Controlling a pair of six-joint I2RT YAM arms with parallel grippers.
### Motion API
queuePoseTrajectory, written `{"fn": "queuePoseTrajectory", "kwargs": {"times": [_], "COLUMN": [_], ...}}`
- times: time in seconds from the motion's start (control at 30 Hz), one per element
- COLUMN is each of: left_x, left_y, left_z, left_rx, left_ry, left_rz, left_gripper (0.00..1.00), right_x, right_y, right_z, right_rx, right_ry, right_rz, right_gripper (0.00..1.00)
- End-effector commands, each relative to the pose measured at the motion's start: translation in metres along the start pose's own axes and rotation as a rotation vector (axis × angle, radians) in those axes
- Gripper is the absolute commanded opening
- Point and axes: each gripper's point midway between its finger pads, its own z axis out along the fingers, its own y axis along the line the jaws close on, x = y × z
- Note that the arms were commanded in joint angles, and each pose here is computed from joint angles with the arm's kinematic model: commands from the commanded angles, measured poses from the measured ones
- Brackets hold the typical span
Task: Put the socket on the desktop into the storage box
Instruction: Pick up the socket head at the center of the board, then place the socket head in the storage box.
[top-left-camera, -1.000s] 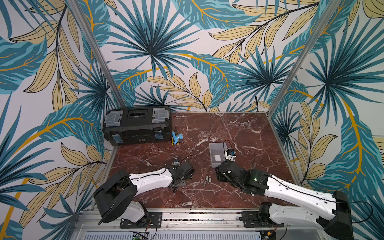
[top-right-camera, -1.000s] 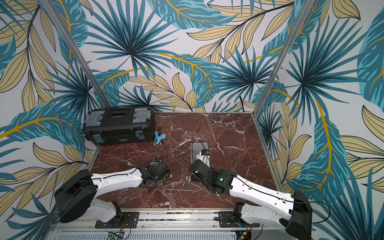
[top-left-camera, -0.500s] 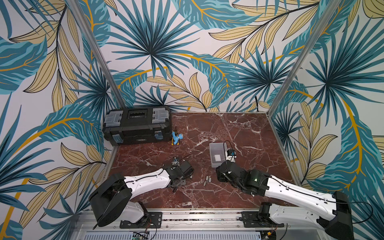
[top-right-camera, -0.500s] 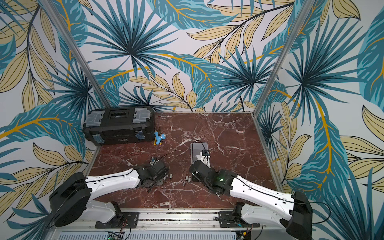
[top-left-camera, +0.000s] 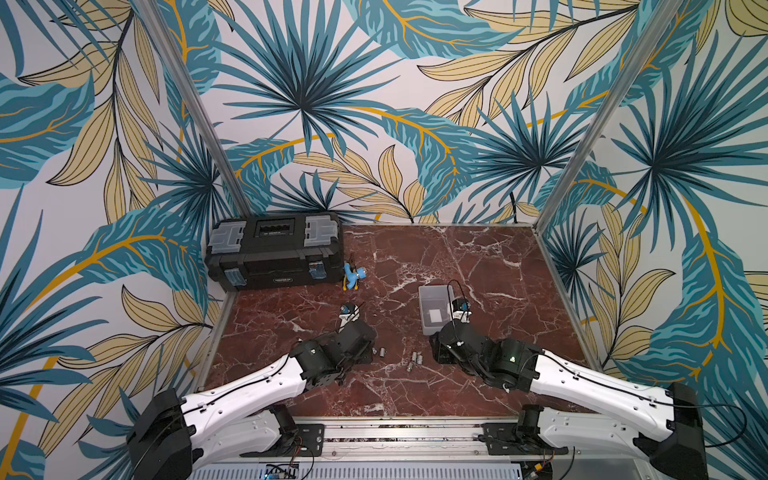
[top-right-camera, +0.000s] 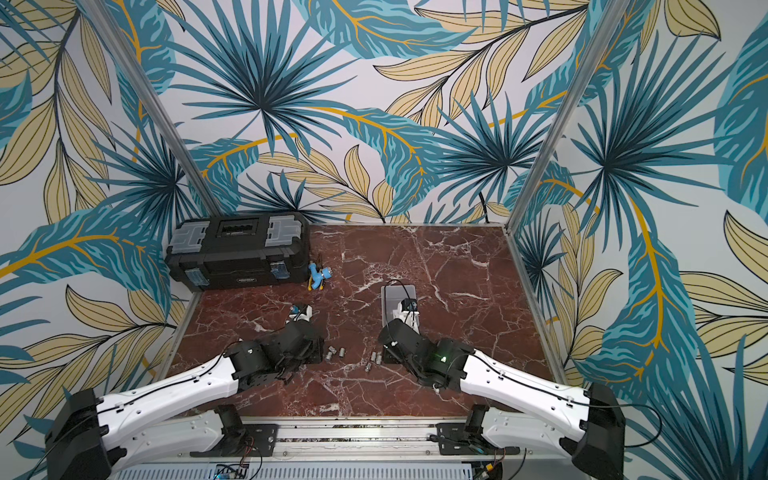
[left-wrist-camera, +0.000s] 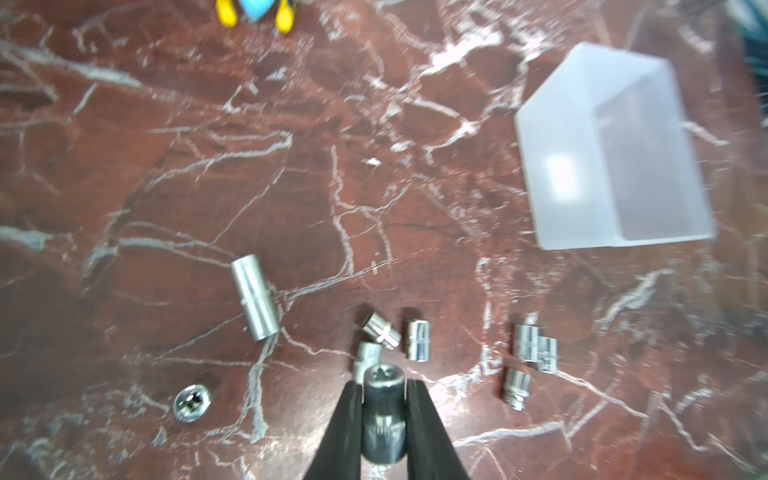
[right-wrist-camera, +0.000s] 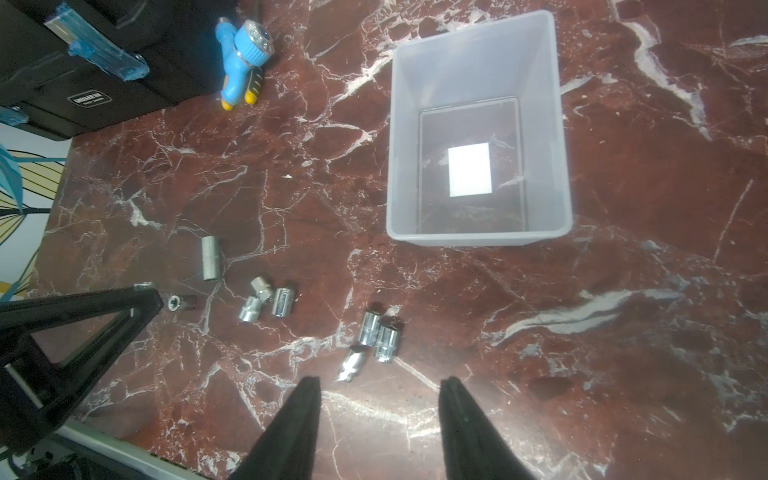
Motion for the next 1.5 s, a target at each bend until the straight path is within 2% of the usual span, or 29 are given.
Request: {"fn": "queuePoseTrajectory", "kwargs": {"times": [0.0, 0.2, 0.33, 0.53, 0.7, 0.93, 1.27, 1.47], "left_x": [-0.009, -0.024, -0.038, -0.067, -0.071, -0.062, -0.055, -0.043], "left_y": [-0.017, -0.042, -0.066, -0.112, -0.157, -0.196, -0.219, -0.22], "left_z": [-0.008, -0.022, -0.03, -0.033, -0.005, 0.043, 0.102, 0.131], "left_rx": [0.113, 0.246, 0.321, 0.381, 0.425, 0.414, 0.356, 0.31], "left_ry": [-0.055, -0.111, -0.13, -0.137, -0.055, 0.035, 0.095, 0.15], "left_rz": [0.019, 0.023, 0.052, 0.095, 0.135, 0.163, 0.19, 0.193], "left_gripper": [0.0, 0.0, 0.0, 0.0, 0.0, 0.0, 0.0, 0.0], "right_x": [-0.01, -0.01, -0.015, -0.021, -0.024, -0.016, -0.009, -0.008], "right_y": [0.011, 0.009, 0.0, -0.033, -0.061, -0.101, -0.107, -0.105], "right_z": [-0.009, -0.01, -0.014, -0.023, -0.029, -0.029, -0.028, -0.03], "right_rx": [-0.052, -0.05, -0.031, 0.093, 0.19, 0.304, 0.301, 0.284], "right_ry": [-0.017, -0.023, -0.045, -0.088, -0.097, -0.054, -0.028, -0.023], "right_rz": [0.005, 0.01, 0.023, 0.053, 0.082, 0.154, 0.177, 0.169], "right_gripper": [0.51, 0.52, 0.56, 0.62, 0.66, 0.67, 0.66, 0.66]}}
